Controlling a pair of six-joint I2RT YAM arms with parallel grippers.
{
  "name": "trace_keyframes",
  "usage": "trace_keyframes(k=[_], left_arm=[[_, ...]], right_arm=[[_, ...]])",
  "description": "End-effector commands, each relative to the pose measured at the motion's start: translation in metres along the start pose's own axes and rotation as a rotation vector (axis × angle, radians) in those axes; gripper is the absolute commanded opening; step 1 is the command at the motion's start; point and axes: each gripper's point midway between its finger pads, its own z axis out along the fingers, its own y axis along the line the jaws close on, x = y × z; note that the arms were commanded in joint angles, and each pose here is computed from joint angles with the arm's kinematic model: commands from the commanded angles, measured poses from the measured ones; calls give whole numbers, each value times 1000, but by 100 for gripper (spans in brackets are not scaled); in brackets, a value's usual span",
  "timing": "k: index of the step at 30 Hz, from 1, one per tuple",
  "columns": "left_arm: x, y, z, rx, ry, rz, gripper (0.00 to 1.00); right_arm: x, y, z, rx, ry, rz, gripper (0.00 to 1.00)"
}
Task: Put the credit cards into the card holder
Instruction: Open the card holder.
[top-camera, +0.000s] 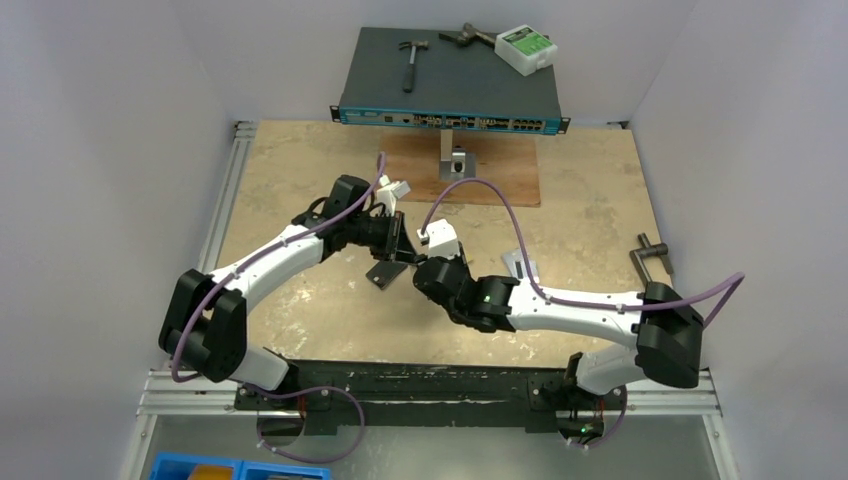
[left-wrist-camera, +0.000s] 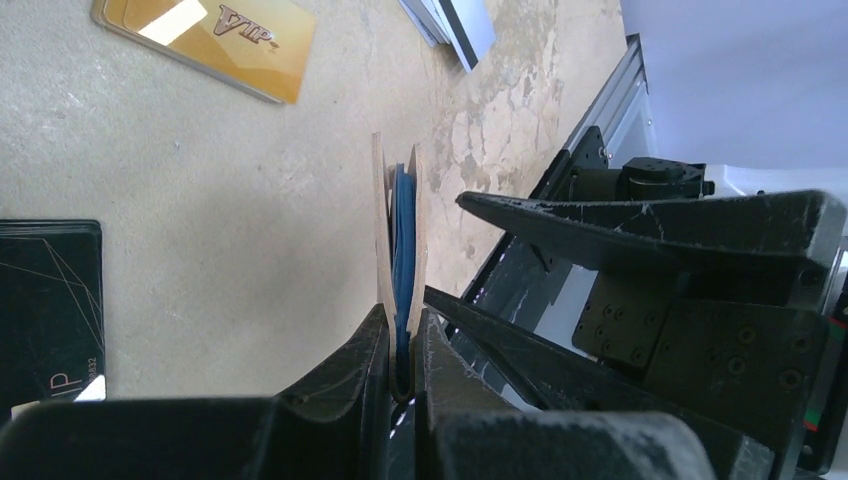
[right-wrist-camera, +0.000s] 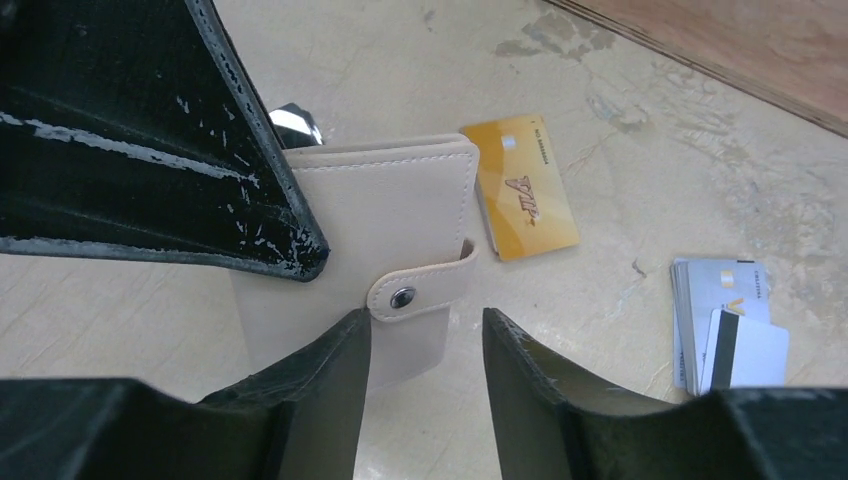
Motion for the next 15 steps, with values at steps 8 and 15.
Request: trace_keyframes(k=[8, 15], left_arm=[[-12, -21, -5, 104, -13, -34, 0], [-10, -23, -4, 134, -4, -60, 0]], right_arm=[[-22, -5, 8, 167, -116, 12, 29], [-25, -11, 8, 282, -173, -15, 13]])
